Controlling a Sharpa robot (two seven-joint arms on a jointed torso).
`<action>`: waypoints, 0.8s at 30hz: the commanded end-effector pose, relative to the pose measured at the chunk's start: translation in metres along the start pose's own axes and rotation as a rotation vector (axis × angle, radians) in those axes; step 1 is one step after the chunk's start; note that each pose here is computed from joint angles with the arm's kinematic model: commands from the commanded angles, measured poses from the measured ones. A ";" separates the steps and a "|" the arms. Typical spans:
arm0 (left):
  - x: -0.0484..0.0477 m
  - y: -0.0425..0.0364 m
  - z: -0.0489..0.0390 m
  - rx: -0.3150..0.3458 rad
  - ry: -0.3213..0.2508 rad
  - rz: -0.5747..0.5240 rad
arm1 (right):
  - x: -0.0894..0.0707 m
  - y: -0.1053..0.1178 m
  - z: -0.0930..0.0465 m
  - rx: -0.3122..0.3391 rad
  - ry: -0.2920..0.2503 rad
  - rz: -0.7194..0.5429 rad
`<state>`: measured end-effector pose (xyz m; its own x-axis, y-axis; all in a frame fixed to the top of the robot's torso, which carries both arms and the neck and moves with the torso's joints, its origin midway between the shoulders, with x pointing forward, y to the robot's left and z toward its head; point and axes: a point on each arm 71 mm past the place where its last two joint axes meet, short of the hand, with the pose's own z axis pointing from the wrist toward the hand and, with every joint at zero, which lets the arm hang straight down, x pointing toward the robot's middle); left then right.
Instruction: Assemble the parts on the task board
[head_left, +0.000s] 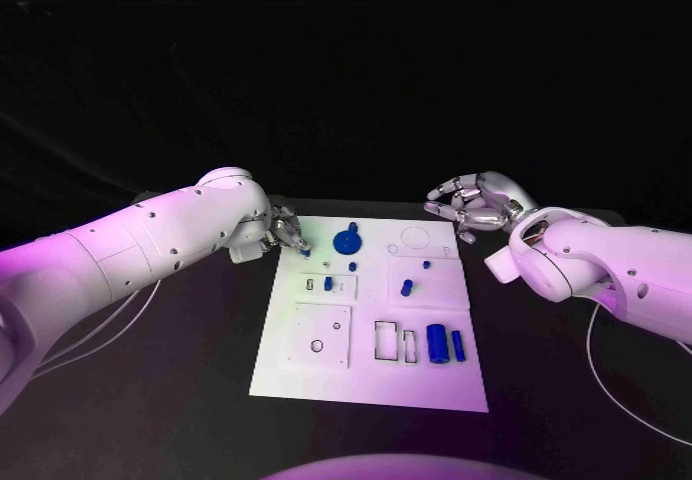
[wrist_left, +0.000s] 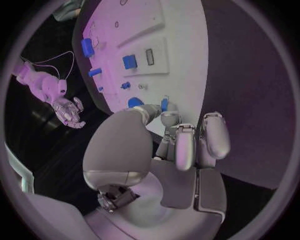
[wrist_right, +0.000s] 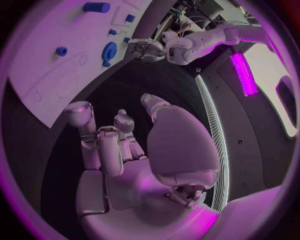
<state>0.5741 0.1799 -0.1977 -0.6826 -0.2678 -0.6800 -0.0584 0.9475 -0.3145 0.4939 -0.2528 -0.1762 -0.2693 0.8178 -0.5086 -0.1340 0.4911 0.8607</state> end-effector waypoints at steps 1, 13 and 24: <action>0.0002 -0.0007 -0.0009 0.024 0.003 -0.036 | 0.002 0.000 0.000 0.000 0.019 -0.001; 0.0063 0.0078 -0.0212 0.080 0.014 -0.139 | -0.001 -0.003 -0.002 0.007 0.015 -0.004; 0.0263 0.0038 -0.0445 0.145 -0.025 -0.118 | -0.002 -0.004 -0.003 0.011 0.012 -0.005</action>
<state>0.5237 0.1861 -0.1891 -0.6915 -0.3568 -0.6280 -0.0348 0.8849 -0.4645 0.4932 -0.2587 -0.1776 -0.2654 0.8174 -0.5113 -0.1227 0.4974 0.8588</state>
